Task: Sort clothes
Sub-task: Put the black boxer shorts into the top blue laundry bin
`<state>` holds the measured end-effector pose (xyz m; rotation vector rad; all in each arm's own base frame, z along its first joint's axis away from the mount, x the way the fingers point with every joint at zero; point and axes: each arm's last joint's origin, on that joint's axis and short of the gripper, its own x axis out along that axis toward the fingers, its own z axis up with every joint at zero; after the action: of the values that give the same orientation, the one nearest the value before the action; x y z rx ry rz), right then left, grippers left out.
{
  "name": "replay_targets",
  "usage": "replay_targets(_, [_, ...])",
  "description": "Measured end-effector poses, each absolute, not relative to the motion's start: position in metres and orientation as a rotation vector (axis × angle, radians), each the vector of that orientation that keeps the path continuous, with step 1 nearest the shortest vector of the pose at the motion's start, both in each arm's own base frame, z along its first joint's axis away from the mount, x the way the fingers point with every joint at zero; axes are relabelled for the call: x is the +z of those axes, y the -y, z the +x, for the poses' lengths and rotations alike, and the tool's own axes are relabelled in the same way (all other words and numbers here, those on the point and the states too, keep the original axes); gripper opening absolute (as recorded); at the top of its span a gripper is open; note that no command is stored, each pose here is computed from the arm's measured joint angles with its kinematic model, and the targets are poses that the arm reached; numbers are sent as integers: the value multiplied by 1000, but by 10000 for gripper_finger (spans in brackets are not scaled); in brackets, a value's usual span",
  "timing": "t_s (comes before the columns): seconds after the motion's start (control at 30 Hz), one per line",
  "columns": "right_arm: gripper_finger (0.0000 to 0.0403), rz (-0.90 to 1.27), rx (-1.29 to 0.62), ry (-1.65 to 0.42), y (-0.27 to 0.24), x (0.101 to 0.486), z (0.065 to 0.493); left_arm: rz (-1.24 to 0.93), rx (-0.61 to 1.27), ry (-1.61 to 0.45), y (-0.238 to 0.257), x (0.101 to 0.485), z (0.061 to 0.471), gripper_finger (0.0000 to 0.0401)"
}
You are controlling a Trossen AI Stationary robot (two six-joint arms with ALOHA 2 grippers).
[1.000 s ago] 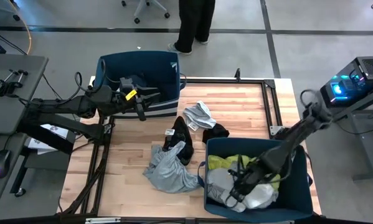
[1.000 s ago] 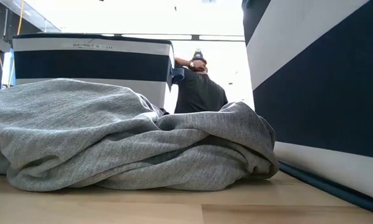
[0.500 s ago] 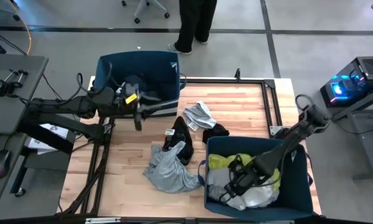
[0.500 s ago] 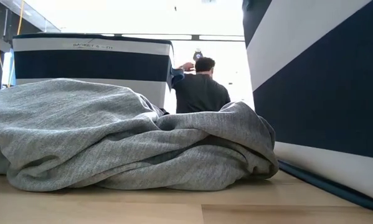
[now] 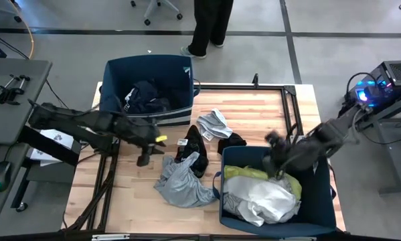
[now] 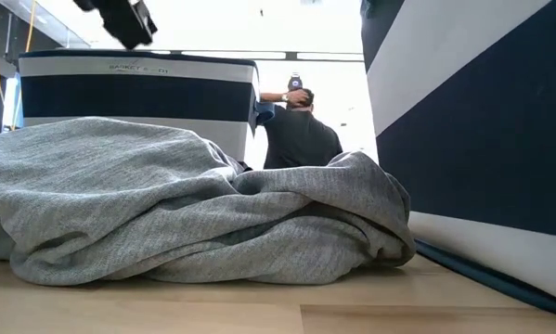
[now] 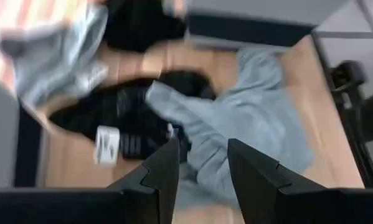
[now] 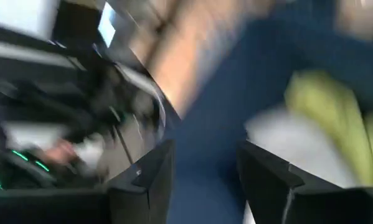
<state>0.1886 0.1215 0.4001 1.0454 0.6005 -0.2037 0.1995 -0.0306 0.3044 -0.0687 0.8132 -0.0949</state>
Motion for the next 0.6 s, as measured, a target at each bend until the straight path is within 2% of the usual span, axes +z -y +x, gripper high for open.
replay_targets(0.13, [163,789,-223,-305,-105,437,196,-167,-39,-957,33,274,219,126])
replay_targets(0.27, [163,566,-268,-150,-93,456,205,-151,-35,-1076,35,242,237,127])
replay_targets(0.37, [163,487,-277,-129,-86,459,209,-143,-10,-1088,36,221,253,135])
replay_targets(0.6, [163,482,-194,-209,-84,454,210,-215,16,-1022,34,181,291,151])
